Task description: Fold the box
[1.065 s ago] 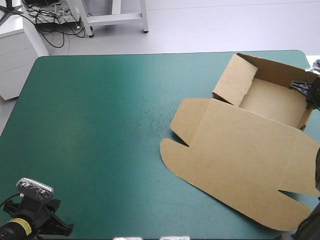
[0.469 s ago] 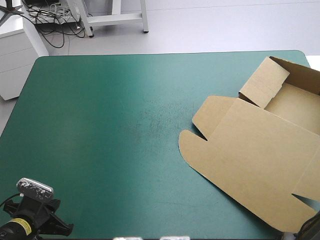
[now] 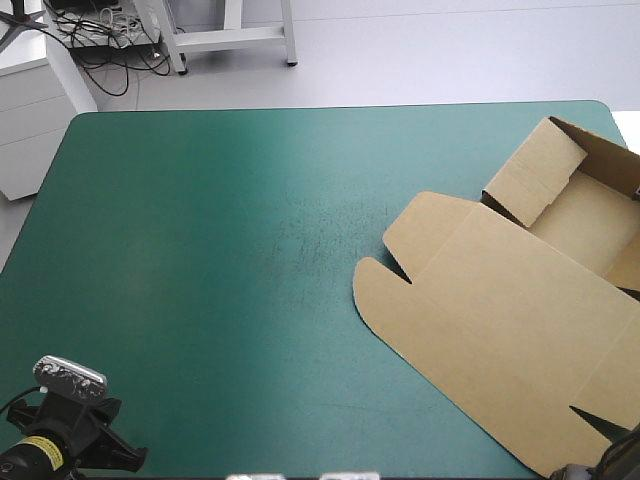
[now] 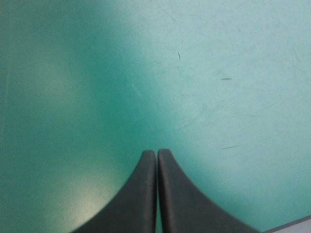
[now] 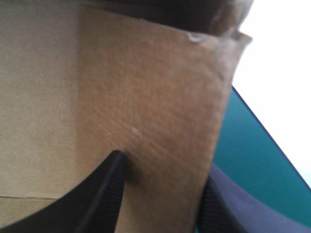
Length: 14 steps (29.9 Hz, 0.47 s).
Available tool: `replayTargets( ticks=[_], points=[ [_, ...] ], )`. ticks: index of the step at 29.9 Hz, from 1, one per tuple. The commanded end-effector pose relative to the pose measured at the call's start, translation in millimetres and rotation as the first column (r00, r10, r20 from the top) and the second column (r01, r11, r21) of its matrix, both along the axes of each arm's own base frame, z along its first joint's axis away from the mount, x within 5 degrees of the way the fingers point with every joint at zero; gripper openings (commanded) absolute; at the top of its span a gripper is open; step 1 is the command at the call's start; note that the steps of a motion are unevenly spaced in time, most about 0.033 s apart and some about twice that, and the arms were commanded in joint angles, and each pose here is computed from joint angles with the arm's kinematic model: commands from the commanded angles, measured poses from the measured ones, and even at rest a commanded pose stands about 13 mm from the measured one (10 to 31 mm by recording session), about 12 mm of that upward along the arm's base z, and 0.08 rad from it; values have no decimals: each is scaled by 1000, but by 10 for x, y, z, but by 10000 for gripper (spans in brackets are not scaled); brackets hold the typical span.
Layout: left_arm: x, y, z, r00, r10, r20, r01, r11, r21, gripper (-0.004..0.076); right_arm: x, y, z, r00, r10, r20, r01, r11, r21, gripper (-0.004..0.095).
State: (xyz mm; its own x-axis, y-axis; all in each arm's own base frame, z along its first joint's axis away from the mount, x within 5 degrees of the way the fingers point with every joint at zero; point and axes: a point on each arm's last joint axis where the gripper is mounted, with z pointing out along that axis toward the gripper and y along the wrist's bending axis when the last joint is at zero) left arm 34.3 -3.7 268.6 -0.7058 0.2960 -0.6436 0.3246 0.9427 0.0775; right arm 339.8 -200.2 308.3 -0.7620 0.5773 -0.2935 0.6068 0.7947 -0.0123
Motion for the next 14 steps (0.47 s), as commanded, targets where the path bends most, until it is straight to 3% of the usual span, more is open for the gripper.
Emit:
replayTargets(
  ticks=[1,6,11,14],
  points=[
    [41,-17,105,998,4,59,-3,1000,-28,-10,-192,48,426,997,-2,72,8,997,-78,479],
    [41,-17,105,998,4,59,-3,1000,-28,-10,-335,100,658,994,-4,111,19,991,-134,529],
    [41,-17,105,998,4,59,-3,1000,-28,-10,-471,294,937,970,-13,242,30,997,-67,529],
    [41,-17,105,998,4,59,-3,1000,-28,-10,-602,468,1161,943,70,325,-54,997,-58,509]
  ],
)
